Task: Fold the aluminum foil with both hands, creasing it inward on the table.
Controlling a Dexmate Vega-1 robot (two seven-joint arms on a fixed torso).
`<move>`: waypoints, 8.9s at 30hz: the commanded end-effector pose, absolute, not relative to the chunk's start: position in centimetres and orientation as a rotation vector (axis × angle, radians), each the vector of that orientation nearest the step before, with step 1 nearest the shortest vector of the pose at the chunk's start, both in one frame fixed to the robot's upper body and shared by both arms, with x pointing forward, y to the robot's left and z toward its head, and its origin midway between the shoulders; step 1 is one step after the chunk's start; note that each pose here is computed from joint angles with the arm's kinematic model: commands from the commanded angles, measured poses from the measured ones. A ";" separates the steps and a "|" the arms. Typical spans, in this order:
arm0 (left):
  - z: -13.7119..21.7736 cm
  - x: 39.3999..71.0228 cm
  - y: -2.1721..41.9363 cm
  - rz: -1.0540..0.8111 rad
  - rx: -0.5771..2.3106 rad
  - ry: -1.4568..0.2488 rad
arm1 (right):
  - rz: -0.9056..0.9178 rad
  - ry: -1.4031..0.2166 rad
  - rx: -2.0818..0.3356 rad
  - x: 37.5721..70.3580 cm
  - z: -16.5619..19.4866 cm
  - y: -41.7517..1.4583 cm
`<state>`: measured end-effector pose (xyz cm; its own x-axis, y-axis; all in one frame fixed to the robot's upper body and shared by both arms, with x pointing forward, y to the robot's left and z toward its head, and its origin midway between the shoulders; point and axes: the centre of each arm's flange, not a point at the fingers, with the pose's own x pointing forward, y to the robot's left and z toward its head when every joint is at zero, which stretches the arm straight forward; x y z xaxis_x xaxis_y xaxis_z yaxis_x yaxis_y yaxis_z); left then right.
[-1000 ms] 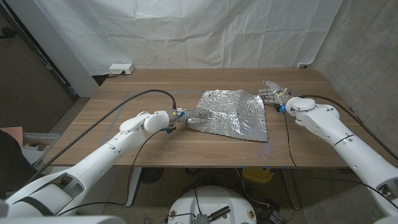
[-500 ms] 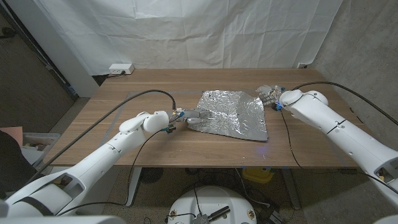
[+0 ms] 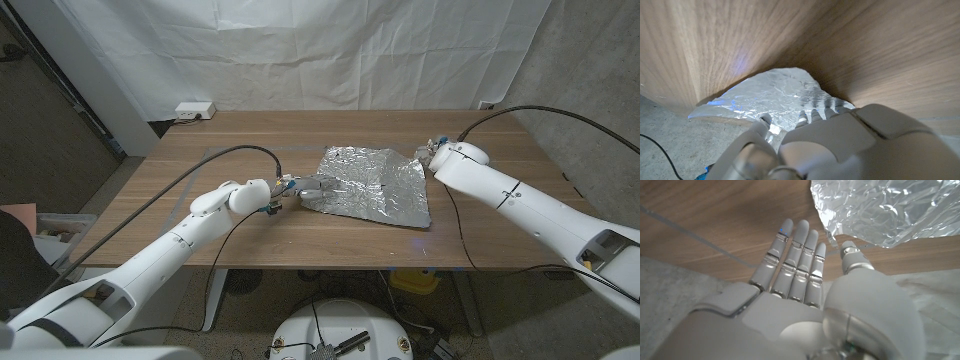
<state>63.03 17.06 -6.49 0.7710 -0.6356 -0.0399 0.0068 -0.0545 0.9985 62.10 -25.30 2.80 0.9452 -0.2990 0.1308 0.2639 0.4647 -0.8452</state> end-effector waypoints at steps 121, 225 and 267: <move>-6.7 63.9 19.1 -0.563 1.529 -0.516 | -0.340 -0.050 -1.153 62.4 5.1 -20.6; -7.1 64.1 19.1 -0.531 1.495 -0.510 | 0.048 -0.247 0.180 65.3 4.0 -13.3; -6.6 64.9 19.0 -0.537 1.494 -0.515 | -0.072 -0.585 0.095 62.9 -0.4 -8.9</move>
<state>64.69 19.00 -6.86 0.7835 -0.6213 -0.0112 0.0175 0.0040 0.9998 63.91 -10.47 1.03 0.8990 -0.0695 0.4325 -0.0450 0.9674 0.2491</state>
